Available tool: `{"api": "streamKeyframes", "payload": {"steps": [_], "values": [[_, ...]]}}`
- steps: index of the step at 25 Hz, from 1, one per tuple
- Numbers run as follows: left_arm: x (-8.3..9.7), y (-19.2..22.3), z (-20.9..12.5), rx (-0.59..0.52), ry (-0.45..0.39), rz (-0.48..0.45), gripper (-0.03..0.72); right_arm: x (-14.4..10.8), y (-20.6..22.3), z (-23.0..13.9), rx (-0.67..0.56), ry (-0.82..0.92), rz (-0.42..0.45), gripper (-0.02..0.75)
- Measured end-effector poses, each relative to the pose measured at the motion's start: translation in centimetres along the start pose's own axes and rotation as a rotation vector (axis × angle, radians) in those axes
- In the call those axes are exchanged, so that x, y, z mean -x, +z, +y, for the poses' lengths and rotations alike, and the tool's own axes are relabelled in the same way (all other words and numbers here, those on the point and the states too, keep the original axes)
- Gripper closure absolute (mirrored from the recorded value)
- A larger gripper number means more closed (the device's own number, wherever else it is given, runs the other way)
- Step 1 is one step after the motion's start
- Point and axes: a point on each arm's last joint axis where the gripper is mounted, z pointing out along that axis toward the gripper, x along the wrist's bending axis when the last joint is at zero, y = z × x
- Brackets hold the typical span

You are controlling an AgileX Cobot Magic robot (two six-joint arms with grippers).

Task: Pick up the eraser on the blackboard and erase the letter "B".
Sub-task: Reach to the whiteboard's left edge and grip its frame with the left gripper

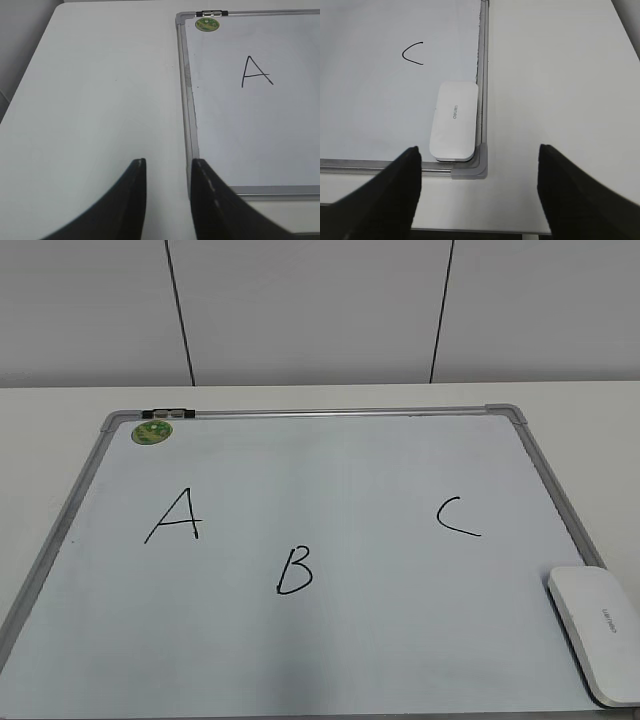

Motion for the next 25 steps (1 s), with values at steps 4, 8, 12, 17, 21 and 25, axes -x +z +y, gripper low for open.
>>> {"api": "streamKeyframes", "payload": {"steps": [4,8,12,17,21,25], "values": [[0.0,0.0,0.0,0.0,0.0,0.0,0.45,0.0,0.0,0.0,0.0,0.0,0.0,0.202],[0.0,0.0,0.0,0.0,0.0,0.0,0.45,0.0,0.0,0.0,0.0,0.0,0.0,0.202],[0.0,0.3,0.2,-0.02,0.002,0.002,0.449,0.0,0.0,0.0,0.0,0.0,0.0,0.202],[0.2,2.6,1.2,-0.182,0.01,0.011,0.449,0.0,0.0,0.0,0.0,0.0,0.0,0.202],[0.5,4.5,2.4,-0.31,0.007,0.005,0.445,0.0,0.0,0.0,0.0,0.0,0.0,0.202],[0.8,6.1,5.0,-0.381,0.005,0.002,0.445,0.0,0.0,0.0,0.0,0.0,0.0,0.202]]}}
